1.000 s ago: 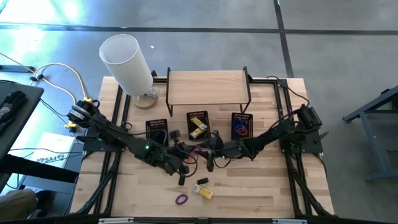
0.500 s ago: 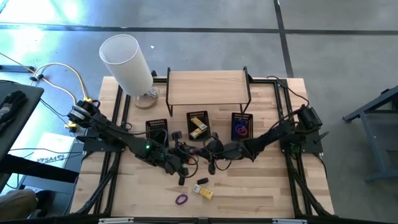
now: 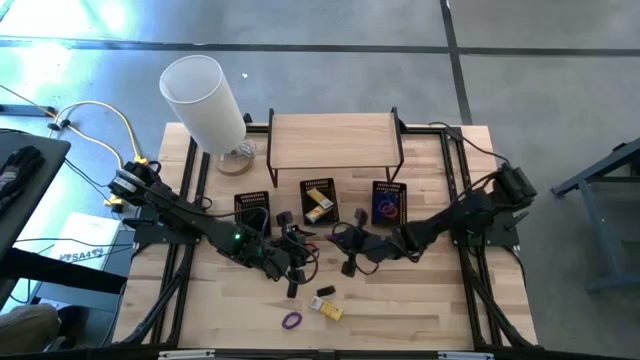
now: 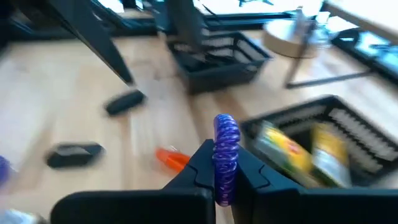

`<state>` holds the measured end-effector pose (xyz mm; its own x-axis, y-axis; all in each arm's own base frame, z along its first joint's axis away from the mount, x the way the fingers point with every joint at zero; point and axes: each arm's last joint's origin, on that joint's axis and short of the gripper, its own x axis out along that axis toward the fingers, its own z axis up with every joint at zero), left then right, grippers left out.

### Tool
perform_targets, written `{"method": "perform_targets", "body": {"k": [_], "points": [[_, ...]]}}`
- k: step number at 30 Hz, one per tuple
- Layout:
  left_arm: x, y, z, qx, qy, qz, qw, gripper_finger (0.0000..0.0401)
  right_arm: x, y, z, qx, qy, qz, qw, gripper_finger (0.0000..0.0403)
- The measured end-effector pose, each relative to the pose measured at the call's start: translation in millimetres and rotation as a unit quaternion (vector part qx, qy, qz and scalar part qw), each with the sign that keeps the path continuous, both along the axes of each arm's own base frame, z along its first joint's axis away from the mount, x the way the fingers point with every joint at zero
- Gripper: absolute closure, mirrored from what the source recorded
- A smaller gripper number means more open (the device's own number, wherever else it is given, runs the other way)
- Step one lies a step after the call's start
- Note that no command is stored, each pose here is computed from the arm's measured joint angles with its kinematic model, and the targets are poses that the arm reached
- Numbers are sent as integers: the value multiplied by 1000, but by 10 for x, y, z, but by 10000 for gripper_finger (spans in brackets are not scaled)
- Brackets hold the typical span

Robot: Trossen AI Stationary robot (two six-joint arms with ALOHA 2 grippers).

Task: Pick & Place Office Desk Supplies
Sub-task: Put the purple spring keychain into the right black bin

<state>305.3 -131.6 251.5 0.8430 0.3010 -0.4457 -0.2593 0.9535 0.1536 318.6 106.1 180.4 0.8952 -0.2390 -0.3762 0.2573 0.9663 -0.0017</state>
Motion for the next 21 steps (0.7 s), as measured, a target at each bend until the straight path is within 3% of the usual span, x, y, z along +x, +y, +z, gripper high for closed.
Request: {"method": "perform_targets", "body": {"k": [7,12,18,21], "points": [[0,0,-1,0,0,0,1000,223,-395,46,266,-39,36,-88,995,395],[0,0,-3,-19,-5,7,1000,223,-656,-54,358,4,54,-160,986,395],[33,0,-28,-86,32,-89,992,223,-855,-227,314,53,95,-242,964,395],[49,23,-32,-106,39,-107,988,223,-894,-324,246,85,125,-281,948,395]]}}
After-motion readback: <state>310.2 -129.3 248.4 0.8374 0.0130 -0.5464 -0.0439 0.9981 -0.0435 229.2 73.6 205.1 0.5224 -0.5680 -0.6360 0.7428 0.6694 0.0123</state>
